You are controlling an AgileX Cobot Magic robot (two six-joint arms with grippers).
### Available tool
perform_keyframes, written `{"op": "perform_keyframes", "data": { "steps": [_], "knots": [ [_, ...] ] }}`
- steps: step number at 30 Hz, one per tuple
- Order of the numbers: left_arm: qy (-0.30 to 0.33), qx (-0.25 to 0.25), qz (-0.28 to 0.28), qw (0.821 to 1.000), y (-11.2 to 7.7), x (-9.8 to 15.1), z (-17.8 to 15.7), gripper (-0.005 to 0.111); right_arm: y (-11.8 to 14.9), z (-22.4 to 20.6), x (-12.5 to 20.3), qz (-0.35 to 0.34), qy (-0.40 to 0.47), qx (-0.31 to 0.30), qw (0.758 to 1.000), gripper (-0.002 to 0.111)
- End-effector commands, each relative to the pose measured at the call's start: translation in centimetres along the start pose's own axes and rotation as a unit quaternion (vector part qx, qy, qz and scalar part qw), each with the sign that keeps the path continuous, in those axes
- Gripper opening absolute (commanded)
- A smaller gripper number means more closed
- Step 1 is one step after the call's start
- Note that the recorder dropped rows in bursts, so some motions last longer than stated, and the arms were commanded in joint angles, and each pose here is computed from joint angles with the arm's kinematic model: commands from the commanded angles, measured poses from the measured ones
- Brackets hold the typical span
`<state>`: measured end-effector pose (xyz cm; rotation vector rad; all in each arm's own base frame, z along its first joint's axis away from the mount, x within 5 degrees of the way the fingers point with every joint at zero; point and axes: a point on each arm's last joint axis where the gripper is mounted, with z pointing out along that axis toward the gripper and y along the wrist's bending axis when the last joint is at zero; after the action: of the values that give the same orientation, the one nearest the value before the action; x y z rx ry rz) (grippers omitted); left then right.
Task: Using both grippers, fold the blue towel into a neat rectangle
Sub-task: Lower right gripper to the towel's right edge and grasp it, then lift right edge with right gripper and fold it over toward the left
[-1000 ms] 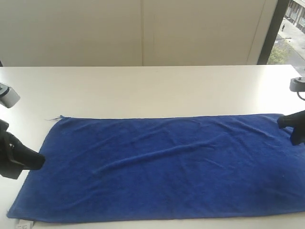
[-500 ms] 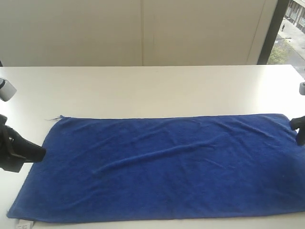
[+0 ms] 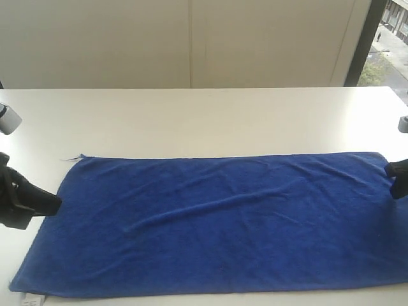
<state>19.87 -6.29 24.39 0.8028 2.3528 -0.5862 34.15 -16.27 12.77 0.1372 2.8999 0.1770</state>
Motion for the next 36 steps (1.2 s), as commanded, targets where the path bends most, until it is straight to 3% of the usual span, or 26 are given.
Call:
{"op": "perform_keyframes", "data": {
  "steps": [1,5,9,19,25,29,36],
  "knots": [
    [-0.008,0.009,-0.002,1.000,-0.3,-0.2,-0.2,0.000,0.2,1.0,1.1,0.001,0.048,-0.029,0.998,0.047],
    [-0.014,0.012,-0.008,1.000,-0.3,-0.3,-0.2,0.000,0.5,1.0,1.7,0.002,0.074,-0.045,0.996,0.047],
    [-0.018,0.017,-0.013,1.000,-0.4,-0.4,-0.2,0.000,0.0,1.4,2.6,0.015,0.101,-0.015,0.995,0.047],
    [-0.022,0.020,-0.013,0.999,-0.5,-0.5,-0.2,0.000,0.2,1.2,2.1,0.024,0.077,-0.015,0.997,0.010],
    [-0.023,0.021,-0.008,0.999,-0.5,-0.5,-0.2,0.000,0.7,-1.2,0.7,0.019,0.033,-0.007,0.999,0.007],
    [-0.029,0.024,-0.014,0.999,-0.6,-0.6,-0.2,0.000,2.4,-2.5,-0.4,-0.006,0.008,-0.005,1.000,0.007],
    [-0.029,0.028,-0.015,0.999,-0.6,-0.6,-0.2,0.000,8.0,-3.8,-2.5,-0.086,-0.015,-0.014,0.996,0.007]
  ]
}}
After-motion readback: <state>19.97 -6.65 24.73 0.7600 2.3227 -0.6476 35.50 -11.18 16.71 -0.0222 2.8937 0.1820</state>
